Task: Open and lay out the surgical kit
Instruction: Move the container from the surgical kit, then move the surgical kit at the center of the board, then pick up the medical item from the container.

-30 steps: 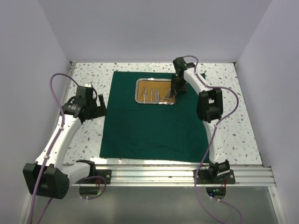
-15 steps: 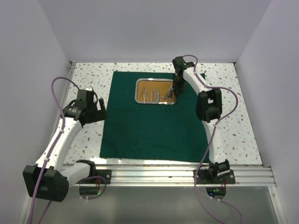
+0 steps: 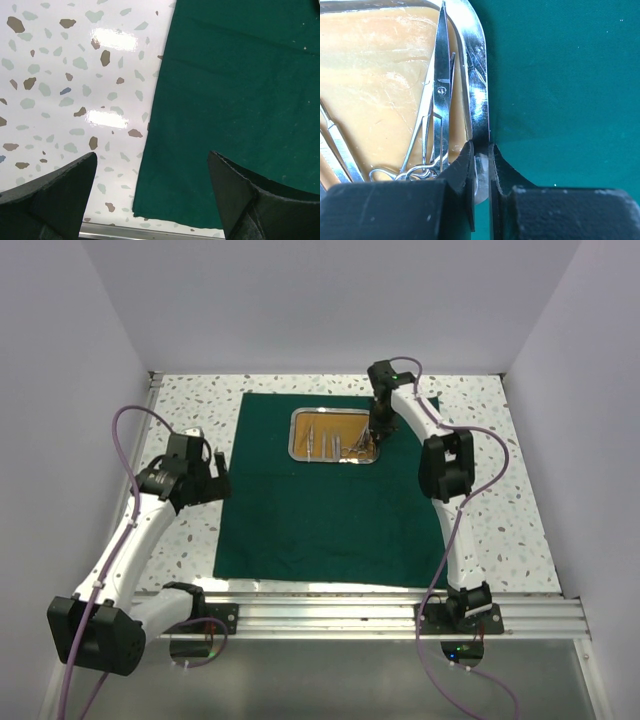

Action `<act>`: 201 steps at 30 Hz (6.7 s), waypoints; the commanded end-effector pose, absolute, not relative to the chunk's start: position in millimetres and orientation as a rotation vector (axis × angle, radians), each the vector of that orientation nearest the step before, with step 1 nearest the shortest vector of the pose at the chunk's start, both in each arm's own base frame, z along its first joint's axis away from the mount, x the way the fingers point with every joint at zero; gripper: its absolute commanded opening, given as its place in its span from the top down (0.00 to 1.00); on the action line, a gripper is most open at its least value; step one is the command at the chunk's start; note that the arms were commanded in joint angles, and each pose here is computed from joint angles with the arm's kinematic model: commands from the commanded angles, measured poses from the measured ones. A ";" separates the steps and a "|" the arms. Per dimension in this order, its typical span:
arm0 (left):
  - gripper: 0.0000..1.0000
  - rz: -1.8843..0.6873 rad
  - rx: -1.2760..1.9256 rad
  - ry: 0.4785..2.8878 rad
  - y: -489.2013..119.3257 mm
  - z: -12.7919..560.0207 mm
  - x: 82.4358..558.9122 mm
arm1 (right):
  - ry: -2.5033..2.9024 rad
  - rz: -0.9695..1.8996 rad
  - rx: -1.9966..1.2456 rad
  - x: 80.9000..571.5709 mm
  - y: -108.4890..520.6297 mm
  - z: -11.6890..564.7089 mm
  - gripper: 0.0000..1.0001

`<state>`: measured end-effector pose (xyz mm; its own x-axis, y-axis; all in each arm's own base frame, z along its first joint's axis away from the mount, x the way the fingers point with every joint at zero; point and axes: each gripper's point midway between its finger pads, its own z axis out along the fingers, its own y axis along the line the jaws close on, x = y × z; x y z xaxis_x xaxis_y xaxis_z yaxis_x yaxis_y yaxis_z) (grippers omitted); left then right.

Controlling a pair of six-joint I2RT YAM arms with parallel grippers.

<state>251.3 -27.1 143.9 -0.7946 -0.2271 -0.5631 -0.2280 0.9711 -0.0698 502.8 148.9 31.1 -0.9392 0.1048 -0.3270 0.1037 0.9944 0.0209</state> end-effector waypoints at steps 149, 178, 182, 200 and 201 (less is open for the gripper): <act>0.04 -0.027 -0.175 2.523 -59.0 161.7 232.4 | 2.384 0.113 0.538 611.3 153.7 59.5 0.23; 0.02 -0.185 0.080 2.530 -106.3 156.2 218.5 | 2.335 -0.186 0.734 614.6 82.3 12.7 0.40; 0.02 -0.182 0.090 2.547 -107.6 152.8 217.7 | 2.372 -0.141 0.742 613.6 91.4 -8.8 0.47; 0.02 -0.185 0.115 2.581 -112.6 143.7 217.9 | 2.407 -0.066 0.733 615.4 107.2 -32.7 1.00; 0.02 -0.185 0.117 2.581 -112.7 143.5 218.2 | 2.403 -0.063 0.734 615.5 106.2 -28.4 1.00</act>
<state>217.1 -106.9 145.6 -0.8524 0.0138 -0.5227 0.0795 0.9915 -0.1035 638.2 91.9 34.2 -0.5533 0.4801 -0.6807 0.5242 0.8358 0.1634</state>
